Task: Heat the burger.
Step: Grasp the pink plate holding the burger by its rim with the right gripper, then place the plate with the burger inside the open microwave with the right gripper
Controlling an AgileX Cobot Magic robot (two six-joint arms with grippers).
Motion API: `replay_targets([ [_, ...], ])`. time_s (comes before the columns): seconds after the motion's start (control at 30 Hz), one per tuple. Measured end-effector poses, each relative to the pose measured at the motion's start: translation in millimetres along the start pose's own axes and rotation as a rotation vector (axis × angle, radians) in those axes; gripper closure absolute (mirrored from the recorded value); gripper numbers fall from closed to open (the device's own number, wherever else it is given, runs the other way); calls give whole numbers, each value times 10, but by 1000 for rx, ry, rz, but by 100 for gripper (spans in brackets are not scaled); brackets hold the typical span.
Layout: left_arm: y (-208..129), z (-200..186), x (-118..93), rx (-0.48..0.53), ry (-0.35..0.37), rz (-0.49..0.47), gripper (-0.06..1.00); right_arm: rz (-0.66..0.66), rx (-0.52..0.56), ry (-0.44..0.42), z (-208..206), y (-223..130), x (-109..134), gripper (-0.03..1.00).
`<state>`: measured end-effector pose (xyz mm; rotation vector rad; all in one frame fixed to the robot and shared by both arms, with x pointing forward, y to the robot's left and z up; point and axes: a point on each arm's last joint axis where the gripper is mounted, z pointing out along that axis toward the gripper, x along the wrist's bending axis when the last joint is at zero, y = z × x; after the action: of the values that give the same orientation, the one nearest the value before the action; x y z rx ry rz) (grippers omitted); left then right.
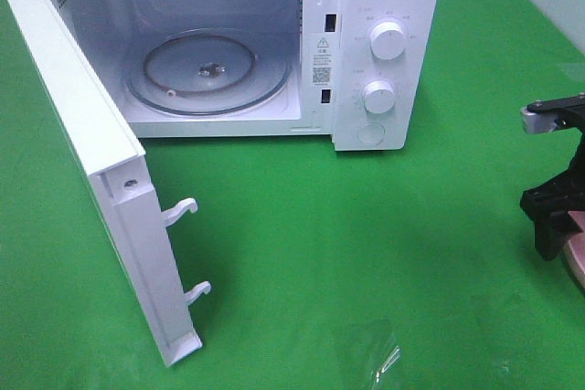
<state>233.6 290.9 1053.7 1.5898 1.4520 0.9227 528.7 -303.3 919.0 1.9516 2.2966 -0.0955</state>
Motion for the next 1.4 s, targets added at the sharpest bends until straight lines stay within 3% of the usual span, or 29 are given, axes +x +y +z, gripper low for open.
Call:
replay_targets([
  [0.7,0,0,0,0,0,0,-5,-2,81,22,379,24,57,18],
  [0.77,0,0,0,0,0,0,-5,22,83,18,395,-1,60,29],
  [0.8,0,0,0,0,0,0,-5,22,83,18,395,-1,60,29],
  [0.83,0,0,0,0,0,0,-5,27,84,10,400,-17,56,38],
  [0.87,0,0,0,0,0,0,-5,27,84,10,400,-17,56,38],
  [0.9,0,0,0,0,0,0,-5,27,87,1,407,-32,50,49],
  [0.93,0,0,0,0,0,0,-5,27,87,1,407,-32,50,49],
  [0.97,0,0,0,0,0,0,-5,22,86,-9,408,-45,39,61],
  [1.0,0,0,0,0,0,0,-5,22,86,-9,408,-45,39,61],
  [1.03,0,0,0,0,0,0,-5,33,84,-6,397,-49,42,72],
  [1.07,0,0,0,0,0,0,-5,33,84,-6,397,-49,42,72],
  [1.1,0,0,0,0,0,0,-5,37,89,-5,387,-60,46,82],
  [1.4,0,0,0,0,0,0,-5,47,99,-14,354,-88,37,88],
])
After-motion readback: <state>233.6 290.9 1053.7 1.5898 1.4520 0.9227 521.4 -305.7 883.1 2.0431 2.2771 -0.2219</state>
